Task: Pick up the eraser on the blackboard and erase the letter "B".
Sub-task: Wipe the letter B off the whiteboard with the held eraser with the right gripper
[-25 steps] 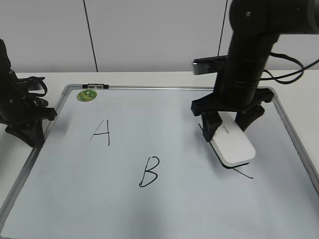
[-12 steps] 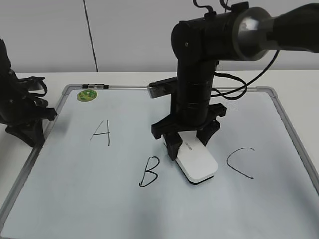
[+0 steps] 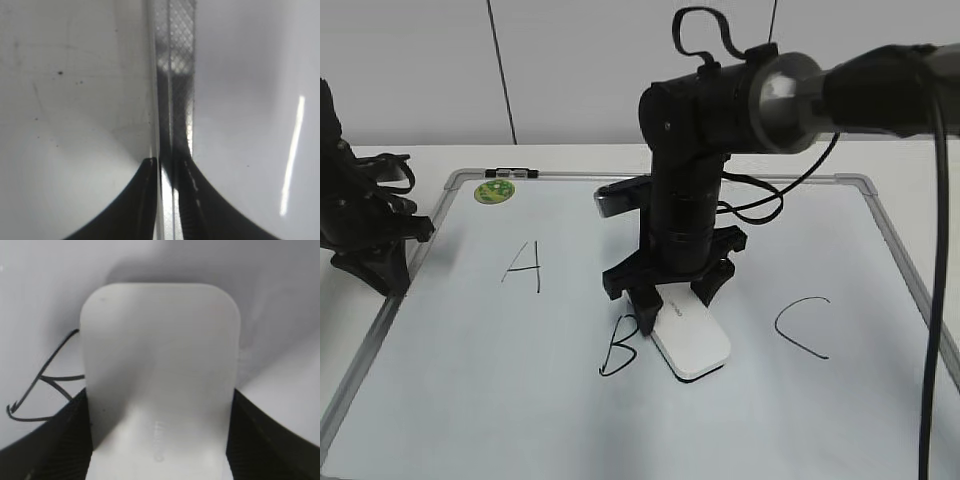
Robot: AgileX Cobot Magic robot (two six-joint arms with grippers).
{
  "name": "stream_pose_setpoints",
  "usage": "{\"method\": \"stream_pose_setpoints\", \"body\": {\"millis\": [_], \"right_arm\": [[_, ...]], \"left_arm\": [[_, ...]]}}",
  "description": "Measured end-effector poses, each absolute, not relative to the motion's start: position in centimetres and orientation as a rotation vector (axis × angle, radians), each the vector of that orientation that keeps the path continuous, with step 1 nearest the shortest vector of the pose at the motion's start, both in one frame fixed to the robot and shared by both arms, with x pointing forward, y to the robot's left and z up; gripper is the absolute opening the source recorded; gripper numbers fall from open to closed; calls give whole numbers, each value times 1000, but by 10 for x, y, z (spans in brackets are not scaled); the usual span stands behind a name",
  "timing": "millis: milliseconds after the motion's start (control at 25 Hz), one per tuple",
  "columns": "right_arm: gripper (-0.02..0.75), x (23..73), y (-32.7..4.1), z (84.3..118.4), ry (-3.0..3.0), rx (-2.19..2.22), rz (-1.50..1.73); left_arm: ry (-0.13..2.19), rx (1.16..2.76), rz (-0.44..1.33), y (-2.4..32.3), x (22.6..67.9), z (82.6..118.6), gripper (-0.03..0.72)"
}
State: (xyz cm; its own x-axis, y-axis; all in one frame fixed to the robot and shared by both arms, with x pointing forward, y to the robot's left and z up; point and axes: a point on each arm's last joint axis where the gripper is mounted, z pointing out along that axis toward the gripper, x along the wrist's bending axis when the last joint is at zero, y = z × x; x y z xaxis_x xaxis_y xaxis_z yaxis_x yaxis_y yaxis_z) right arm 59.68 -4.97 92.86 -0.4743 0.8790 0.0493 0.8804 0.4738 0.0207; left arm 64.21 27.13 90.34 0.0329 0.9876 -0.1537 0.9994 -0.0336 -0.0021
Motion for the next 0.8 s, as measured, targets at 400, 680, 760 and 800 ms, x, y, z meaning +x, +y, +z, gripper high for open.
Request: {"method": "stream_pose_setpoints", "body": {"millis": [400, 680, 760, 800], "right_arm": [[517, 598, -47, 925, -2672, -1594, -61], [517, 594, -43, 925, -2706, -1572, -44], [517, 593, -42, 925, -2708, -1569, -43], [517, 594, -42, 925, -2709, -1569, -45]], "left_arm": [[2108, 2174, -175, 271, 642, 903, 106], [2108, 2174, -175, 271, 642, 903, 106], [2108, 2174, -175, 271, 642, 903, 106], [2108, 2174, -175, 271, 642, 903, 107]]}}
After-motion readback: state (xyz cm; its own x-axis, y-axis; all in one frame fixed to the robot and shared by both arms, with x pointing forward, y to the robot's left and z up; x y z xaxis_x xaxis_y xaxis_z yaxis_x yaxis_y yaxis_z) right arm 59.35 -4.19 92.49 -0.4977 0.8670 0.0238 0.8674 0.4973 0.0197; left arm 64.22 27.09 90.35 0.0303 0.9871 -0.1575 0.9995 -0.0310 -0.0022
